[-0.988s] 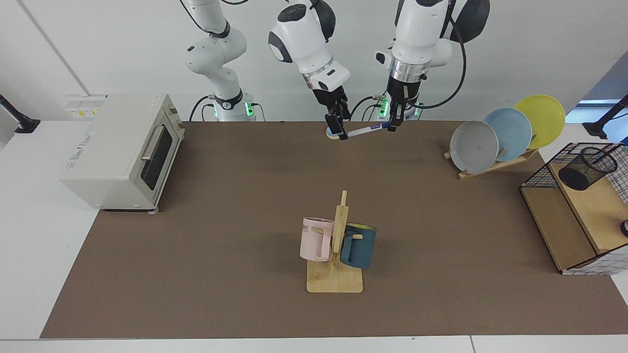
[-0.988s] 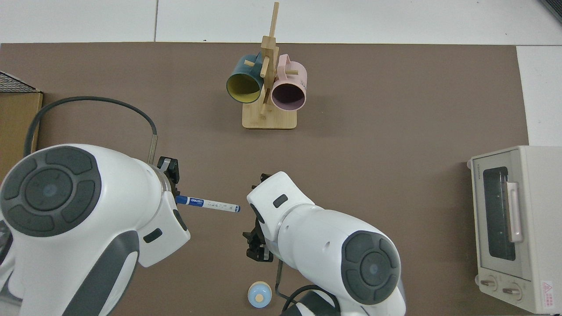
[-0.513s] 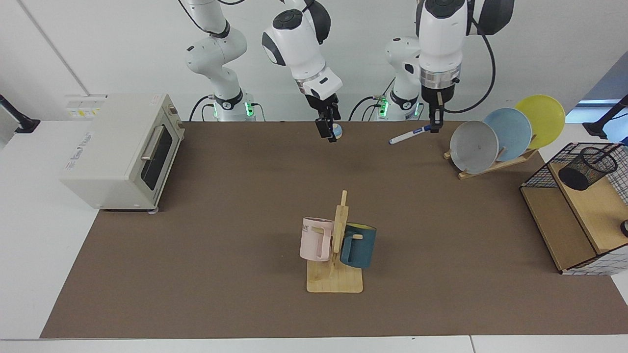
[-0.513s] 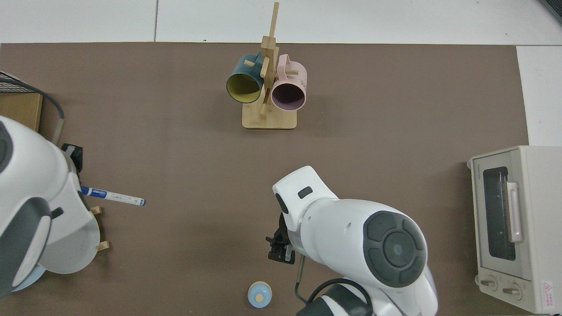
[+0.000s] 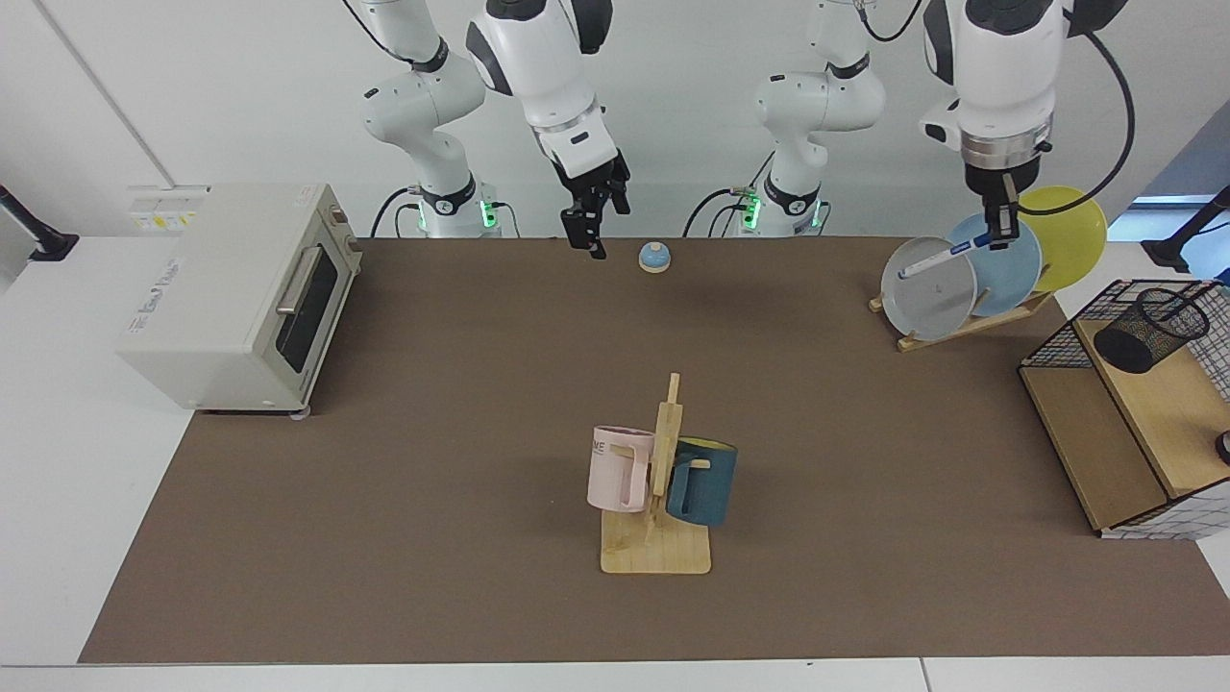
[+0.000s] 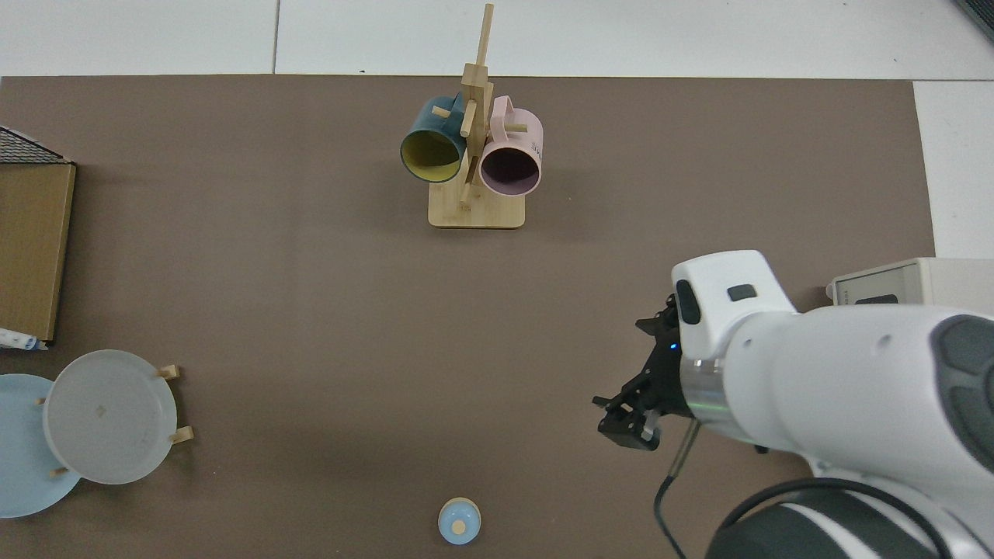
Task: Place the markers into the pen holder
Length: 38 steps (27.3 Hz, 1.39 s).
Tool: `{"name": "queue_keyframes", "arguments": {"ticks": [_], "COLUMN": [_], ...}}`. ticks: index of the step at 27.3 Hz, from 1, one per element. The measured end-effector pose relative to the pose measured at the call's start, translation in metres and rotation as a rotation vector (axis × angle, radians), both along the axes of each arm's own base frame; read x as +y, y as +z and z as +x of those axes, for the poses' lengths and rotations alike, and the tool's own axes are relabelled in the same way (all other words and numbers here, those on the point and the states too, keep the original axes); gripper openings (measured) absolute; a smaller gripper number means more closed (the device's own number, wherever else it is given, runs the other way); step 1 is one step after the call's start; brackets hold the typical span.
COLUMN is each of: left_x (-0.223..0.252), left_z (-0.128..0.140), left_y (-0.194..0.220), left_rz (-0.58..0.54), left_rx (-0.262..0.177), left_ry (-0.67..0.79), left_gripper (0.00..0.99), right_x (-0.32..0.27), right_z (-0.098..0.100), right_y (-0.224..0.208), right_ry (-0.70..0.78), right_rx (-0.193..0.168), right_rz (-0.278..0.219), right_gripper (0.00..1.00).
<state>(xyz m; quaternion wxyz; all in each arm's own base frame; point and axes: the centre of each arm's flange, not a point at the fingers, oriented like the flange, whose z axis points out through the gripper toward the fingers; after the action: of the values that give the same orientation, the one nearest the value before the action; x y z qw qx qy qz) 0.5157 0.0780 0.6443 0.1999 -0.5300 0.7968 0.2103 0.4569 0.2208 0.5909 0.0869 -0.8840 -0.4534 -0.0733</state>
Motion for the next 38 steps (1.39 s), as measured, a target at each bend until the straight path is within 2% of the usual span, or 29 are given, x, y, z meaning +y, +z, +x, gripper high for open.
{"name": "queue_keyframes", "arguments": {"ticks": [6,11,14,17,19,27,38], "left_x": [0.072,0.096,0.110,0.126,0.135,0.158,0.166], "left_z": [0.002,0.006,0.010,0.013,0.015,0.021,0.035], "left_y": [0.004,0.009,0.013,0.016,0.016,0.023,0.012], "left_rz": [0.021,0.059,0.080,0.106,0.115,0.131,0.166], "left_rx": [0.003,-0.009,-0.022,-0.032,-0.039,-0.073,-0.086], "left_ry": [-0.089,-0.148,-0.189,-0.232,-0.256,-0.339,-0.371], "left_gripper": [0.172,0.172,0.172,0.172,0.172,0.172,0.172], "right_x": [-0.082,-0.137,-0.160,-0.175,-0.183,-0.224,-0.224], "right_z": [0.029,0.040,0.039,0.034,0.031,0.031,0.033], "right_y": [0.012,0.011,0.016,0.027,0.032,0.033,0.032], "right_ry": [-0.179,-0.354,-0.463,-0.606,-0.674,-0.803,-0.802], "right_rx": [0.000,0.031,0.070,0.127,0.146,0.153,0.146], "right_rz": [-0.031,-0.058,-0.083,-0.101,-0.124,-0.182,-0.207], "right_gripper": [1.00,1.00,1.00,1.00,1.00,1.00,1.00]}}
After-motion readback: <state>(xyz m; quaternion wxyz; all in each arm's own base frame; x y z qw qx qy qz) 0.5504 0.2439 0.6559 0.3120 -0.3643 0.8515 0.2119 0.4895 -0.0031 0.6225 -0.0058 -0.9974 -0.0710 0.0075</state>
